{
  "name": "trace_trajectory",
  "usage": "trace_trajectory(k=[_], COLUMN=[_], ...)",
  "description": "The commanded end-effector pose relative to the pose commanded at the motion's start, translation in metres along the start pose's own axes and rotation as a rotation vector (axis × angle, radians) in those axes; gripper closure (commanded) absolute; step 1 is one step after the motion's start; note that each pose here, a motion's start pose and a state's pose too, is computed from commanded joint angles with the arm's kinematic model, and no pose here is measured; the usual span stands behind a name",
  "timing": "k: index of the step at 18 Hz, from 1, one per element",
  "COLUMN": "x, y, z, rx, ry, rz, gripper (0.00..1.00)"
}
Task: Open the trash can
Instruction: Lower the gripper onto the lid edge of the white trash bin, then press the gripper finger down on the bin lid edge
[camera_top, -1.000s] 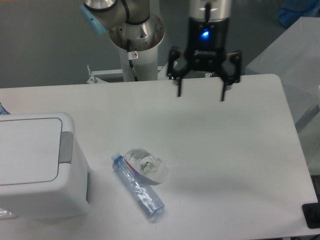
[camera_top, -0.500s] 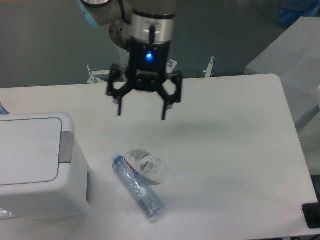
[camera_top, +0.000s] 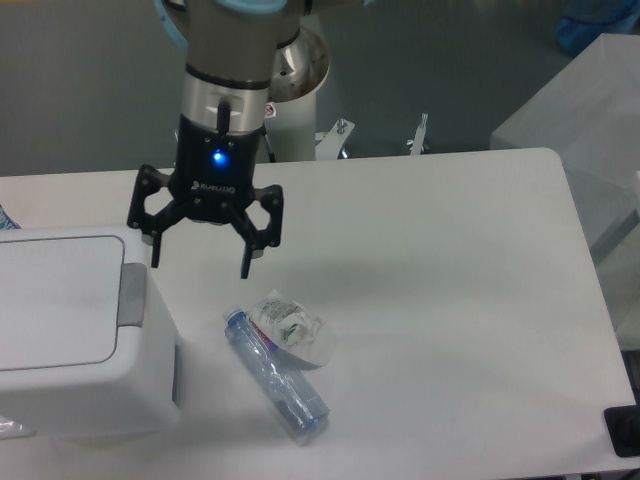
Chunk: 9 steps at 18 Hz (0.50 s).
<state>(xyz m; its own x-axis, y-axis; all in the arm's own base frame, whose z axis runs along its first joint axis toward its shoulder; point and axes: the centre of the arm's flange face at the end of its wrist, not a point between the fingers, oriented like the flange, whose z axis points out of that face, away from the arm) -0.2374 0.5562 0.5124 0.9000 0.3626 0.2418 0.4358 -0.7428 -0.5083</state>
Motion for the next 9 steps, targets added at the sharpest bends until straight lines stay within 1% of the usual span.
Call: trace_trajectory(k=[2,5,9], x=[-0.001,0.002,0.002], y=[0.000,-0.001,-0.001], z=[0.004,0.014,0.022], rx=[-0.006,-0.018,-0.030], ry=[0.002,0.006,0.010], rz=[-0.002,-0.050,-0.059], gripper=[0.00,0.00,0.00])
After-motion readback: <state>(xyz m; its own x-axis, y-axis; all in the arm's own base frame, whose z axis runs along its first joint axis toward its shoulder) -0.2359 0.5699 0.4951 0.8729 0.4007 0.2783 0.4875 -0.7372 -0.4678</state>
